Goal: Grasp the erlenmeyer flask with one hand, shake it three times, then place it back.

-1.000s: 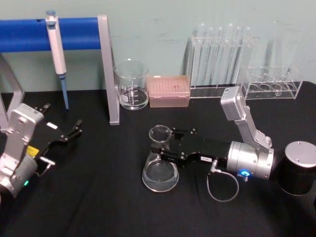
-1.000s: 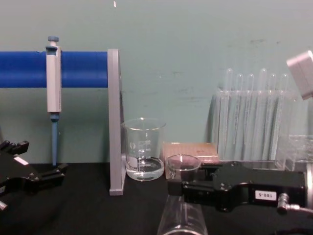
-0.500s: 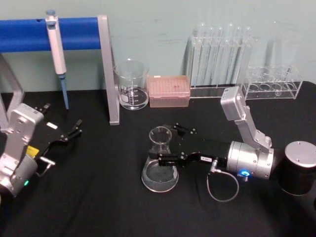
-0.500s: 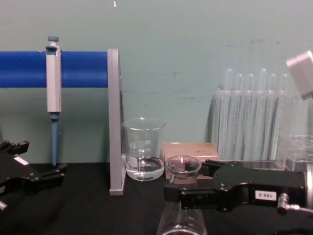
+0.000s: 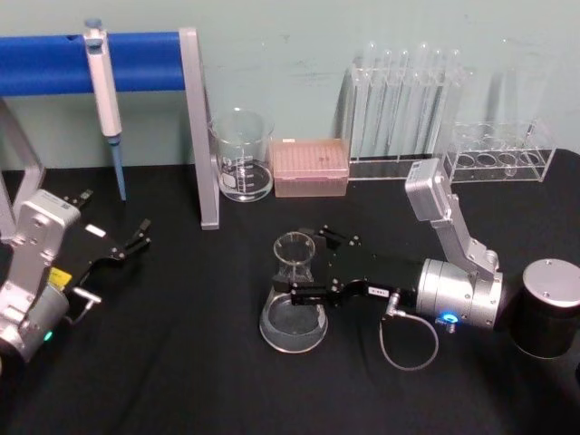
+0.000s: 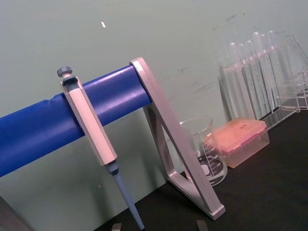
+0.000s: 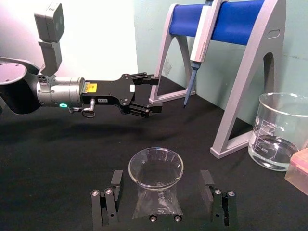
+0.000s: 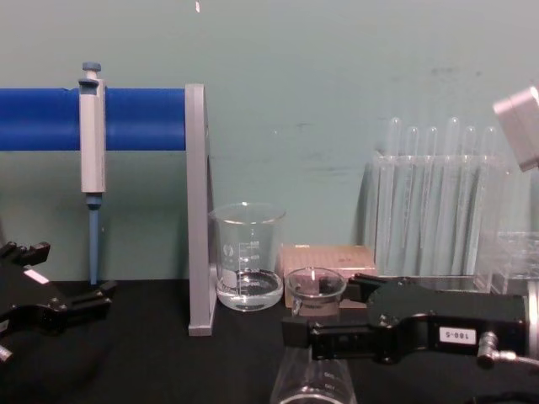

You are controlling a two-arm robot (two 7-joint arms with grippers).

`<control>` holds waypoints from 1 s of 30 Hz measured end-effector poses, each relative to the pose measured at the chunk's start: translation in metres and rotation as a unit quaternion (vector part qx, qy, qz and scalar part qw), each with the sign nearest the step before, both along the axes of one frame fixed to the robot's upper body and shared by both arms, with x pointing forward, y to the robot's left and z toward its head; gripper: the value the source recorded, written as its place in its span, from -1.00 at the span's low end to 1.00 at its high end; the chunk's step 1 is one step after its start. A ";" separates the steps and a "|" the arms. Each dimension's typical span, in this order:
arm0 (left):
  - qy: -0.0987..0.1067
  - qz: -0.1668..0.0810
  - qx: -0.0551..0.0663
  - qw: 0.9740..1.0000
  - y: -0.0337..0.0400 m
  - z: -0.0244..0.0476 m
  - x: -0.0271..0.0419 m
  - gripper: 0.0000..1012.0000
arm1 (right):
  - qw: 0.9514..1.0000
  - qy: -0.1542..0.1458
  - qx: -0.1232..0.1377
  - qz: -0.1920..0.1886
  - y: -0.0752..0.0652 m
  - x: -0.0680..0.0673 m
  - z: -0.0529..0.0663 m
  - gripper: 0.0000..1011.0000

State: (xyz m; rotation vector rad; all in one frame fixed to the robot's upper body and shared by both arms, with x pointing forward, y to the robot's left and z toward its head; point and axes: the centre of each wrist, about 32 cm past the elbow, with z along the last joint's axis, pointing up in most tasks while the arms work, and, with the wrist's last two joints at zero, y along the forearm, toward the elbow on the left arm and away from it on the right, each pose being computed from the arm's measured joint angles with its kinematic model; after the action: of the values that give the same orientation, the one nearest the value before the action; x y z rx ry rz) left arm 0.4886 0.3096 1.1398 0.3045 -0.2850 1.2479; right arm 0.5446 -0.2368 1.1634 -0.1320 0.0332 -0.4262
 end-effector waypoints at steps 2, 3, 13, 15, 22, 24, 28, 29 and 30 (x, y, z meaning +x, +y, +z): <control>0.000 0.000 0.000 1.000 0.0000 0.0000 0.0000 0.98 | 1.000 0.000 0.000 0.000 0.000 0.000 0.000 0.98; 0.000 0.000 0.000 1.000 0.0000 0.0000 0.0000 0.98 | 1.000 0.000 0.000 0.000 0.000 0.000 0.000 0.98; 0.000 0.000 0.000 1.000 0.0000 0.0000 0.0000 0.98 | 1.000 0.014 -0.013 -0.011 -0.006 -0.003 0.002 0.98; 0.000 0.000 0.000 1.000 0.0000 0.0000 0.0000 0.98 | 1.000 0.017 -0.017 -0.013 -0.008 -0.004 0.002 0.98; 0.000 0.000 0.000 1.000 0.0000 0.0000 0.0000 0.98 | 0.999 0.024 -0.037 -0.015 -0.017 -0.012 0.007 0.98; 0.000 0.000 0.000 1.000 0.0000 0.0000 0.0000 0.98 | 0.999 0.025 -0.043 -0.015 -0.020 -0.015 0.009 0.98; 0.000 0.000 0.000 1.000 0.0000 0.0000 0.0000 0.98 | 0.998 0.030 -0.058 -0.021 -0.031 -0.024 0.015 0.98; 0.000 0.000 0.000 1.000 0.0000 0.0000 0.0000 0.98 | 0.997 0.031 -0.061 -0.024 -0.034 -0.026 0.016 0.98; 0.000 0.000 0.000 1.000 0.0000 0.0000 0.0000 0.98 | 0.997 0.031 -0.063 -0.026 -0.036 -0.027 0.018 0.98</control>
State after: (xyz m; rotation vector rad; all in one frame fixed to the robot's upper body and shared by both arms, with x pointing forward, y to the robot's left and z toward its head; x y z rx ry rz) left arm 0.4886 0.3097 1.1398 0.3045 -0.2851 1.2480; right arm 0.5176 -0.2729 1.1809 -0.2684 0.0713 -0.4768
